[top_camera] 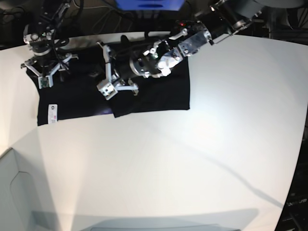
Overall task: Fold the T-shirt properly
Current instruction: 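Lay the folded half down over the other half and release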
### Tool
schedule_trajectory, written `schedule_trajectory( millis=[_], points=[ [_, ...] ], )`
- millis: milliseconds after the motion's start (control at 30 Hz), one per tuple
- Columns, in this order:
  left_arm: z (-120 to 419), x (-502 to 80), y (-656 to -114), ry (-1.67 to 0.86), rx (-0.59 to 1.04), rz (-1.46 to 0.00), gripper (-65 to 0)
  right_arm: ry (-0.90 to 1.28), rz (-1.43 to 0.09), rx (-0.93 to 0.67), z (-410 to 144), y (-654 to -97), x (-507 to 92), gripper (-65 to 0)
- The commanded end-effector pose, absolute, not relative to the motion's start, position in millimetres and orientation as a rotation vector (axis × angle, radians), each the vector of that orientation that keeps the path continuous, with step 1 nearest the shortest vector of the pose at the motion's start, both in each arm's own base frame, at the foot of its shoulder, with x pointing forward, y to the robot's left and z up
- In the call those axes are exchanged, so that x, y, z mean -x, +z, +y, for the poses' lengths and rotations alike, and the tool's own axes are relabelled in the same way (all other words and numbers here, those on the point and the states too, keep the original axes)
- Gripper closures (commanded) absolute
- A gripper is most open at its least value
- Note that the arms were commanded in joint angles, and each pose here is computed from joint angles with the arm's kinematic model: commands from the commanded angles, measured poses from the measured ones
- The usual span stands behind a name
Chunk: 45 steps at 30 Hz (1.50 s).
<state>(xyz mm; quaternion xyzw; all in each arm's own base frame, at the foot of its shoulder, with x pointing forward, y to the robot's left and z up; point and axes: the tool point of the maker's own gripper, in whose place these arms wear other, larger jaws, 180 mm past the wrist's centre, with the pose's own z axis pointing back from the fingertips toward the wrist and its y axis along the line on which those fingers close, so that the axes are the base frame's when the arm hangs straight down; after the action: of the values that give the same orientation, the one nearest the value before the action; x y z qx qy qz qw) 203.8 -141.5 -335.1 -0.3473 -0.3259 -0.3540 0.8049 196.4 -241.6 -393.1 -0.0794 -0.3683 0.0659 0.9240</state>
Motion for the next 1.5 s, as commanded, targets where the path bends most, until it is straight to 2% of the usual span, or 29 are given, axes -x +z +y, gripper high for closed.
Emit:
schedule_trajectory(
  millis=[0, 200, 333, 467, 667, 767, 1000, 1133, 1467],
  points=[
    [-138, -215, -315, -0.747, 0.759, -0.770, -13.8, 0.152, -0.803, 0.166, -242, -381, -204, -37.7],
    [-55, -242, -312, -0.569, 0.669, -0.807, -13.8, 0.155, -0.809, 0.168, -241, -379, -205, -37.8],
    [-14, -248, -343, -0.466, 0.596, -0.732, -13.8, 0.156, -0.827, 0.165, -239, -376, -212, -37.8],
    [-27, -227, -373, -0.528, 0.593, -0.627, -13.8, 0.153, -0.836, 0.166, -239, -374, -215, -37.8],
    [-84, -192, -402, -0.804, 0.624, -0.495, -13.8, 0.153, -0.837, 0.168, -240, -374, -215, -37.8],
    [-112, -182, -403, -0.877, 0.651, -0.482, -13.8, 0.152, -0.835, 0.169, -241, -374, -215, -37.8],
    [-171, -182, -372, -0.869, 0.765, -0.535, -13.8, 0.152, -0.830, 0.170, -241, -375, -212, -37.8],
    [-166, -188, -373, -0.855, 0.753, -0.540, -13.8, 0.152, -0.830, 0.170, -241, -375, -212, -37.8],
    [-73, -241, -352, -0.638, 0.659, -0.673, -13.8, 0.155, -0.840, 0.167, -239, -373, -217, -37.8]
  ],
)
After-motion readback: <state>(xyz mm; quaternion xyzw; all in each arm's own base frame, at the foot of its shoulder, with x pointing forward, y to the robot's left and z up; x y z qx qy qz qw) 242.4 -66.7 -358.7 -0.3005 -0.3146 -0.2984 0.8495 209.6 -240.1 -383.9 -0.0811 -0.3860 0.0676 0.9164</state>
